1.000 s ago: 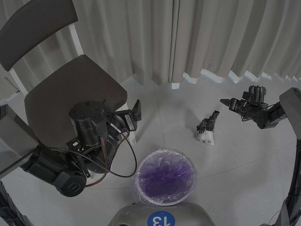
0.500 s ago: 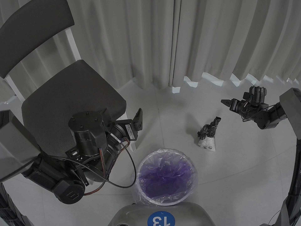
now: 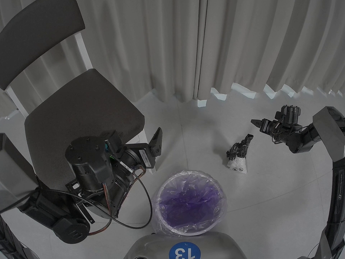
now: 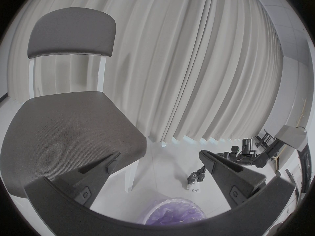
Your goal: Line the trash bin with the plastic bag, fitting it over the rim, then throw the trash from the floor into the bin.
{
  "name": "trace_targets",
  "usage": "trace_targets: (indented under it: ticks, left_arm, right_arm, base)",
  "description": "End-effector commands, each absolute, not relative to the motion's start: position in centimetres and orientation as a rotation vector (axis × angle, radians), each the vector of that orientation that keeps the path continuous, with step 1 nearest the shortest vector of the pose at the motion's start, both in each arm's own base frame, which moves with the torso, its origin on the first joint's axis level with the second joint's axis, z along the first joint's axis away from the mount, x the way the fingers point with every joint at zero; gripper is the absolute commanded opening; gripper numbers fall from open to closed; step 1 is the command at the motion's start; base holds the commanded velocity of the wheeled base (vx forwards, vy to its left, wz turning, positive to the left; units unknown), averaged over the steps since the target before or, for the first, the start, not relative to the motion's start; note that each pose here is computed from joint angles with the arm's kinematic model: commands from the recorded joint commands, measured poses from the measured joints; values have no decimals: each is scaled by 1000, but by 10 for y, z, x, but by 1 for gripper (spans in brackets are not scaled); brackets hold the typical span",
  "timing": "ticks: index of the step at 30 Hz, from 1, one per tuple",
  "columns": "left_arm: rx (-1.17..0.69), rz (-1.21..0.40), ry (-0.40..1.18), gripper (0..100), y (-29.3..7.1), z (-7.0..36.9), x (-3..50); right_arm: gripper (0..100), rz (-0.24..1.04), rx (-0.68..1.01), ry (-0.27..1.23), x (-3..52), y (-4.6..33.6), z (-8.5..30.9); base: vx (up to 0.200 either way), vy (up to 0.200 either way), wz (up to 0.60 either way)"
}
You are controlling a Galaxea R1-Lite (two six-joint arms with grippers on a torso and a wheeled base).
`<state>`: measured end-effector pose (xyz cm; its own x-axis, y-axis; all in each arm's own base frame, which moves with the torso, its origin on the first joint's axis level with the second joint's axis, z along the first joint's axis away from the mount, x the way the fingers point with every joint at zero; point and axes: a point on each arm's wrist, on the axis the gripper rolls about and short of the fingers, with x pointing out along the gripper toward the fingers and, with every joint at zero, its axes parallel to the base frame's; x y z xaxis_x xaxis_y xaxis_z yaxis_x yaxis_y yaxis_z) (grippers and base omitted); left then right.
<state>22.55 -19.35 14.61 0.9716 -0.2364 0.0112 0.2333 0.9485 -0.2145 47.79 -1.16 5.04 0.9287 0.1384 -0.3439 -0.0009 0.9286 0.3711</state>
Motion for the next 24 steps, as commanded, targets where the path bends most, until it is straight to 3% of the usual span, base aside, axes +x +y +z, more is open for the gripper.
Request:
trace_targets:
  ticks: [1, 16, 24]
  left_arm:
    - [-227, -255, 5, 100, -194, 151, 219]
    - [-226, -280, 2, 100, -200, 147, 215]
    - [-209, -280, -26, 100, -203, 144, 217]
  right_arm:
    - [100, 76, 377, 416, 482, -8, 27]
    - [100, 79, 398, 452, 511, 6, -49]
    - [100, 17, 437, 371, 530, 14, -63]
  base:
    - [0, 0, 0]
    - [0, 0, 0]
    - [0, 0, 0]
